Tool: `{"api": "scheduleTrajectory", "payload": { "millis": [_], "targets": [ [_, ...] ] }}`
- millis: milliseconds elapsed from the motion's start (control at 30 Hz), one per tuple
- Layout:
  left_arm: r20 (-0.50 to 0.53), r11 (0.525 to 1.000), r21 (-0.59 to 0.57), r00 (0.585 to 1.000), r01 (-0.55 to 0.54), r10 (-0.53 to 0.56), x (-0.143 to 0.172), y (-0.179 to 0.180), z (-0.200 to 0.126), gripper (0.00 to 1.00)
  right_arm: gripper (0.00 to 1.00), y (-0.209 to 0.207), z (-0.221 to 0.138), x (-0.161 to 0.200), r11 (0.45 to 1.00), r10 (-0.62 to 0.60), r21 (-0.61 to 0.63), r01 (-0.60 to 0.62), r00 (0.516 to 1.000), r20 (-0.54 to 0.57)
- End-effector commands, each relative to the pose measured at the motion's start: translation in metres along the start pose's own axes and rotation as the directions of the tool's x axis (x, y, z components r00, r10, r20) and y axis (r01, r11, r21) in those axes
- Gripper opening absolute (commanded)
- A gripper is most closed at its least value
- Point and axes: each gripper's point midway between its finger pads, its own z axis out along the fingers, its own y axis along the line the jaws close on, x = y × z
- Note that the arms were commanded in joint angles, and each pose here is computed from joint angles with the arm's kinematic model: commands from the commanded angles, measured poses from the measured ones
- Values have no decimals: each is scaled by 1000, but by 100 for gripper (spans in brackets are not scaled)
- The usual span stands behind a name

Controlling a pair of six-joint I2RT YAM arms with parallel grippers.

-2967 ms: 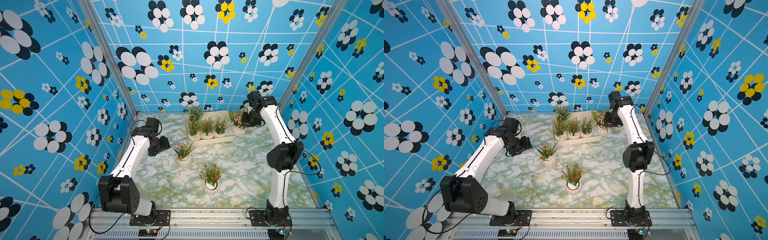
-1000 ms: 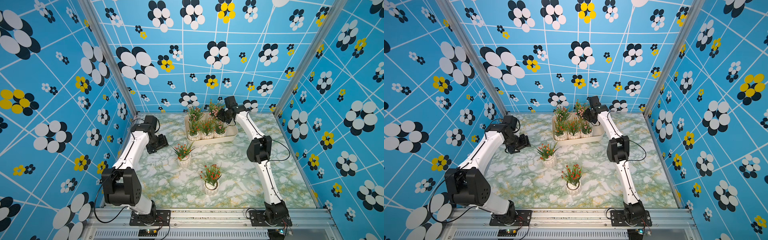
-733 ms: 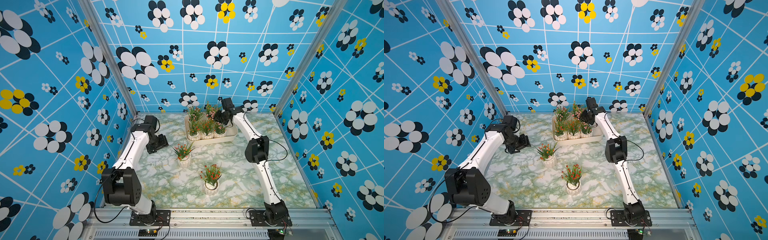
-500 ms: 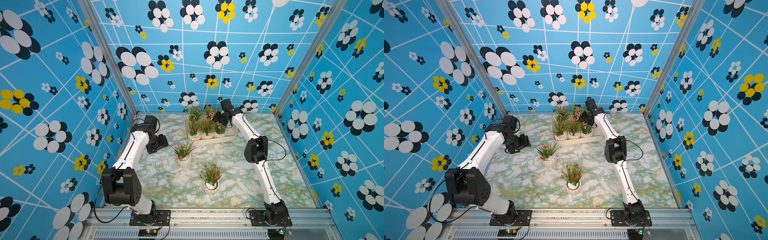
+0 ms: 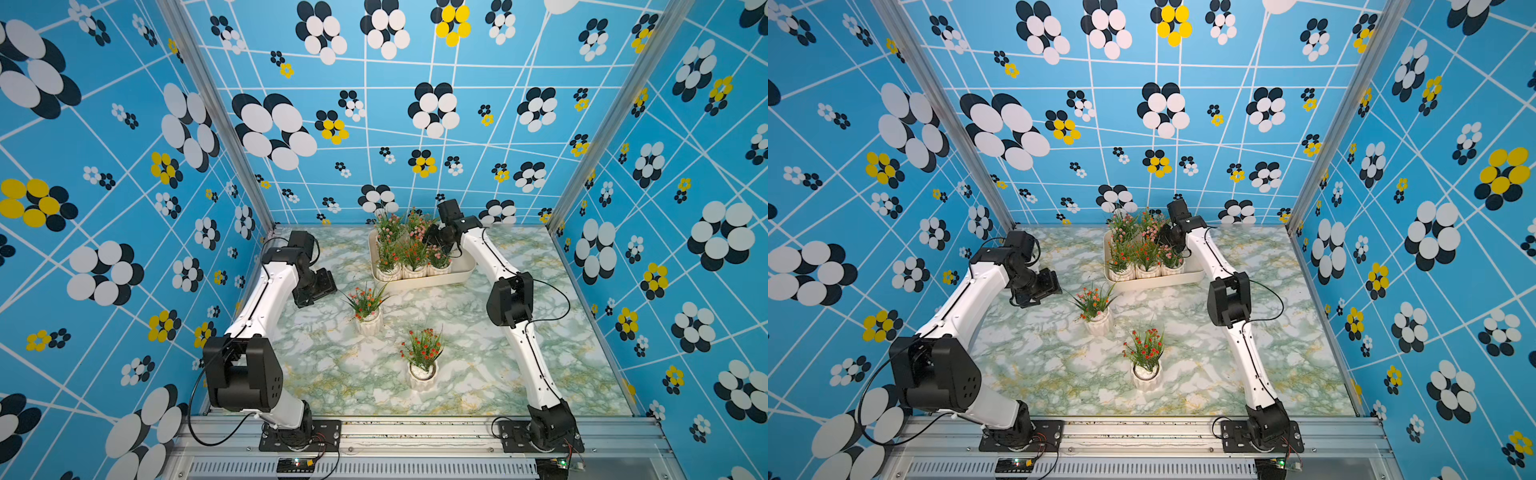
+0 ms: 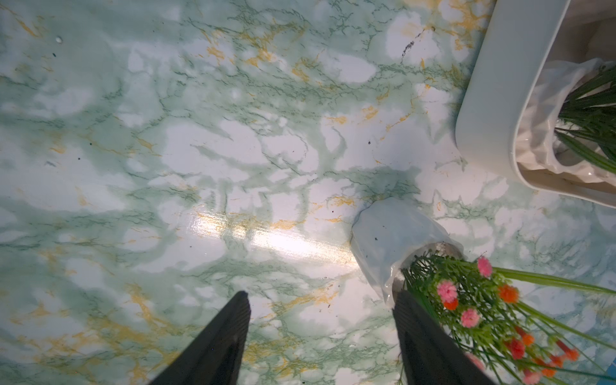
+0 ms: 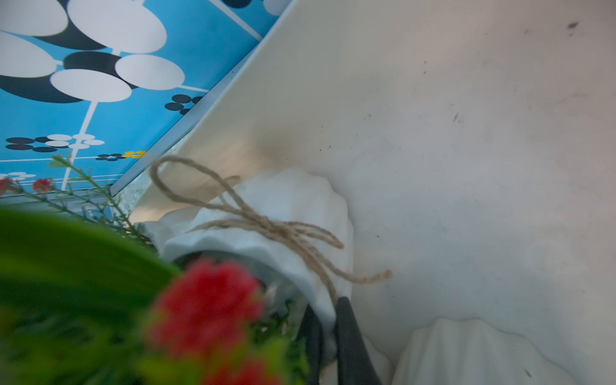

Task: Put the potted gypsophila into the storage box
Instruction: Place the baby's breath potted plant at the storage box.

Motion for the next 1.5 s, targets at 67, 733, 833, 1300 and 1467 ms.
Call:
{"api": "scheduleTrajectory", "payload": {
  "millis": [67,733,833,1300,1467],
  "targets": [
    [-11,1000,10,1000,13,-13,4,2,-2,72,6,20,6,7,997,-17,-72,16,1000,-13],
    [-8,1000,16,1000,18,-18,6,1,-5,72,35,18,6,12,997,-32,-67,30,999,-37],
    [-7,1000,17,1000,20,-20,6,1,-6,72,38,19,-3,7,997,-51,-54,50,999,-13],
    [10,999,29,1000,23,-23,7,-1,-13,72,46,6,-60,-33,998,-58,-10,59,994,91],
    [16,999,33,1000,25,-26,9,-1,-15,72,51,3,-65,-34,998,-61,-4,61,994,89]
  ]
}}
